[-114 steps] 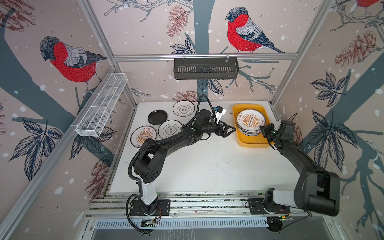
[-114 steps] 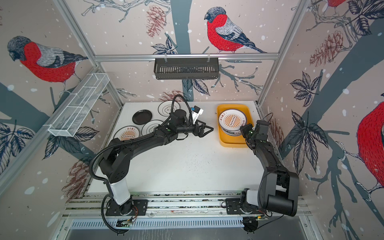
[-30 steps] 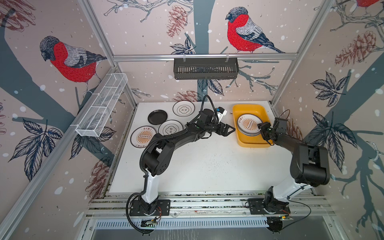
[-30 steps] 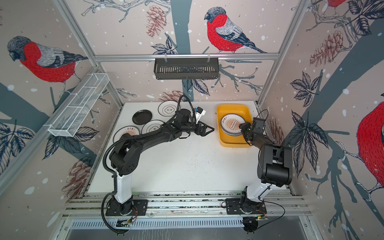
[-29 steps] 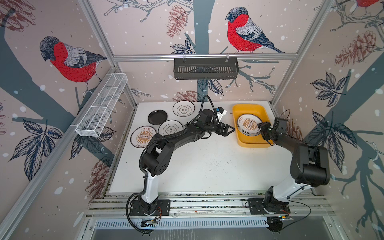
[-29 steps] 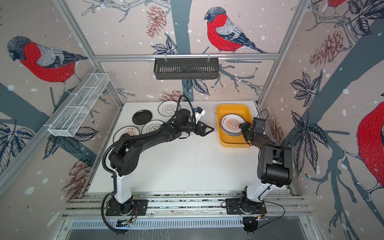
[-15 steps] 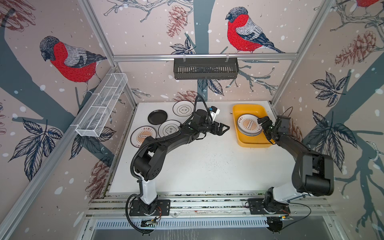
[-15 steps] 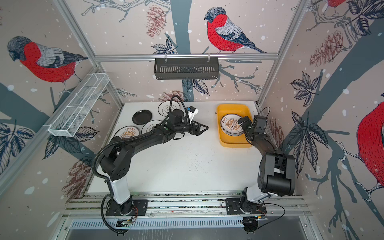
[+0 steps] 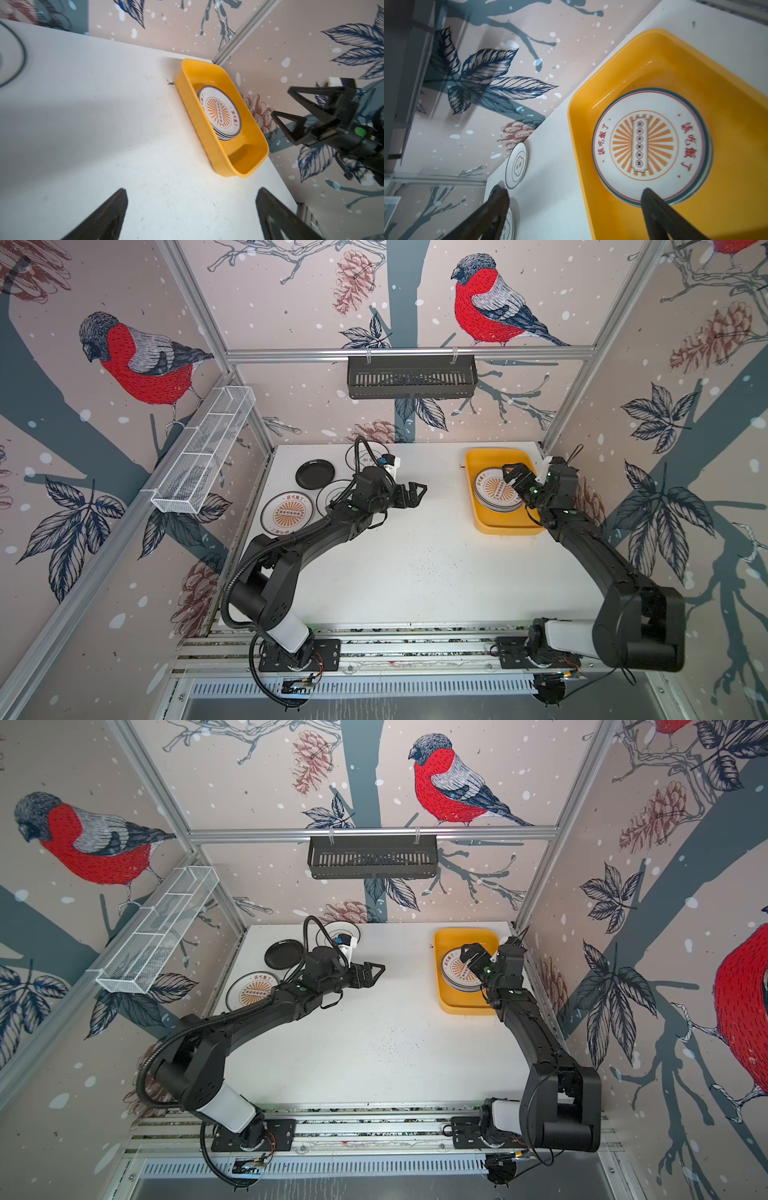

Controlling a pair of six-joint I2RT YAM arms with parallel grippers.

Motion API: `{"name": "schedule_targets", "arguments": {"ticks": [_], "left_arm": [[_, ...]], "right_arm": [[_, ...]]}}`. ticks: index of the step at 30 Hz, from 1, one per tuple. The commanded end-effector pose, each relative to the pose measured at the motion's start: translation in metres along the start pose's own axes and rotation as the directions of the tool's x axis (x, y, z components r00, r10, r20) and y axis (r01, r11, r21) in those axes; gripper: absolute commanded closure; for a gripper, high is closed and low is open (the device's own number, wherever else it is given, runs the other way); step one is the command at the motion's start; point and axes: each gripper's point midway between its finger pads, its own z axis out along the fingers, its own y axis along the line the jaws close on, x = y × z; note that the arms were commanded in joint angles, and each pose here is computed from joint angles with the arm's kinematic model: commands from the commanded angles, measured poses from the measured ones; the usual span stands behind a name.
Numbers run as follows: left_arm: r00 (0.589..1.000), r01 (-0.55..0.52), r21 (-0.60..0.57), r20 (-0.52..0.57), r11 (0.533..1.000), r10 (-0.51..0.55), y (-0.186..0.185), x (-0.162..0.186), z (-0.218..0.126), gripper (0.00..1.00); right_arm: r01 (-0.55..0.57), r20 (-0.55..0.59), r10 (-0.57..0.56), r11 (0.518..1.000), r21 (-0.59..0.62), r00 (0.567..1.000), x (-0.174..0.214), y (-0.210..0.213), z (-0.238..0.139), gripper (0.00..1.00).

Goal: Place the plates into the plastic bin on the countertop

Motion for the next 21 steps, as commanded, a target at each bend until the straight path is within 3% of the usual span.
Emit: {"name": "schedule_targets", "arguments": {"ticks": [1, 8, 21], "left_arm": [[0.994, 0.091, -0.120, 0.067, 0.989, -0.083, 0.031, -0.009, -0.017, 0.04], [0.956, 0.275, -0.202, 0.163, 0.940, -0.245, 0.085, -0.001, -0.061, 0.04], [0.880, 0.435, -0.356, 0.361, 0.827, -0.307, 0.163, 0.008, -0.152, 0.04]], "right_arm": [[0.086, 0.002, -0.086, 0.992, -0.096, 0.996, 0.005, 0.035, 0.001, 0.01], [0.148, -0.040, -0.160, 0.964, -0.222, 0.986, 0.038, 0.084, 0.013, 0.00], [0.166, -0.253, -0.311, 0.869, -0.465, 0.916, 0.169, 0.179, 0.055, 0.00]]}}
